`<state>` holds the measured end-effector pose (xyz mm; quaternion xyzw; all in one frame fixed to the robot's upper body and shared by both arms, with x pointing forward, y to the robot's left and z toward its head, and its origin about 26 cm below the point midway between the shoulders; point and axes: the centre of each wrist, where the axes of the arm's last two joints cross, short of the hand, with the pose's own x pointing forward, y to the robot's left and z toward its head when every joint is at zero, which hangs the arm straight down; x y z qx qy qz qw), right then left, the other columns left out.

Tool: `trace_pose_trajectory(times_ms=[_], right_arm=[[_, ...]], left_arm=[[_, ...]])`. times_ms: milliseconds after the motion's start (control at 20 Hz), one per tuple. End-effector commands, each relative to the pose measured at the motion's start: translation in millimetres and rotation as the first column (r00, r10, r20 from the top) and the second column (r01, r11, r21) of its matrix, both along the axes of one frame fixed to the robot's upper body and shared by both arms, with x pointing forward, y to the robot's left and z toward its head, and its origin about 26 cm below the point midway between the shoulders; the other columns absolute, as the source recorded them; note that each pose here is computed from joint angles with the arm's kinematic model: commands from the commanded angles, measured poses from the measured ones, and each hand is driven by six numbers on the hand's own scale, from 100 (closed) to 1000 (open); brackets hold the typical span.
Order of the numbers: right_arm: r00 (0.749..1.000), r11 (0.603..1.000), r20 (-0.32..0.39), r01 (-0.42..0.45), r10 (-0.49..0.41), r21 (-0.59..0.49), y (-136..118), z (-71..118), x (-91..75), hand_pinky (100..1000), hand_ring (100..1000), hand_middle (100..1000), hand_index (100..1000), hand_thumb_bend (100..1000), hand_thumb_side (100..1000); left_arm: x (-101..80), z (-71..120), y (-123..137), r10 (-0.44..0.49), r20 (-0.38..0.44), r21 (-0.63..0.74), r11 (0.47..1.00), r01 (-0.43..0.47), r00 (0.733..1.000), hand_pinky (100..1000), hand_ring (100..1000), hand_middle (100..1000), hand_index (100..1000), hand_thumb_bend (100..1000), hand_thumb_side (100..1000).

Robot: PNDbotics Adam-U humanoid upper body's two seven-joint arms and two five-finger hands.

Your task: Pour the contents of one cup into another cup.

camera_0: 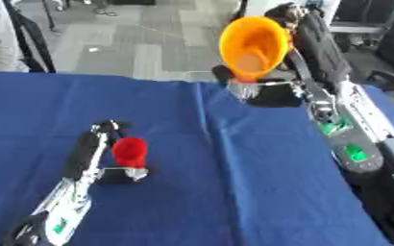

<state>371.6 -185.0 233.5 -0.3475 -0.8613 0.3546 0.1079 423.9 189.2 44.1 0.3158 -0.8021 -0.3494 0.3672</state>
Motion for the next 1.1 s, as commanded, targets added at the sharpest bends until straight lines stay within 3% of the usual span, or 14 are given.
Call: trace_pose_trajectory(times_ms=[50, 100, 300, 550, 850, 1100], right_arm=[[0.998, 0.998, -0.062, 0.004, 0.001, 0.069, -8.6, -2.8, -0.8, 500, 322, 162, 312, 478, 288], [0.995, 0.996, -0.102, 0.012, -0.003, 0.087, -12.1, -10.2, 0.2, 497, 315, 155, 309, 498, 293], [0.962, 0.991, -0.272, 0.058, -0.023, 0.123, -25.9, -45.1, 5.8, 488, 295, 134, 303, 614, 174], [0.886, 0.988, -0.464, 0.079, -0.008, 0.134, -30.4, -90.5, 18.1, 488, 289, 122, 302, 614, 100], [0.810, 0.991, -0.583, 0.009, 0.069, 0.130, -10.2, -119.8, 37.1, 492, 301, 124, 309, 619, 100], [0.753, 0.997, -0.655, -0.037, 0.069, 0.062, 8.3, -150.1, 49.0, 504, 341, 158, 331, 661, 100]], left_arm=[[3.2, 6.8, 4.6, 0.029, 0.030, -0.039, 0.999, -0.028, 0.999, 491, 487, 583, 769, 1000, 700], [2.4, 8.8, 6.6, 0.037, 0.024, -0.064, 0.997, -0.036, 0.999, 502, 509, 608, 777, 981, 734], [-1.5, 29.7, 14.0, 0.051, -0.003, -0.183, 0.982, -0.051, 0.999, 523, 548, 660, 788, 923, 815], [-13.2, 62.9, 12.7, -0.058, -0.059, -0.318, 0.947, 0.036, 0.997, 550, 573, 687, 792, 899, 868], [-32.5, 92.9, -0.9, -0.222, -0.148, -0.415, 0.899, 0.143, 0.964, 561, 589, 699, 790, 809, 937], [-45.5, 110.9, -6.7, -0.291, -0.174, -0.460, 0.869, 0.184, 0.941, 558, 582, 694, 789, 782, 955]])
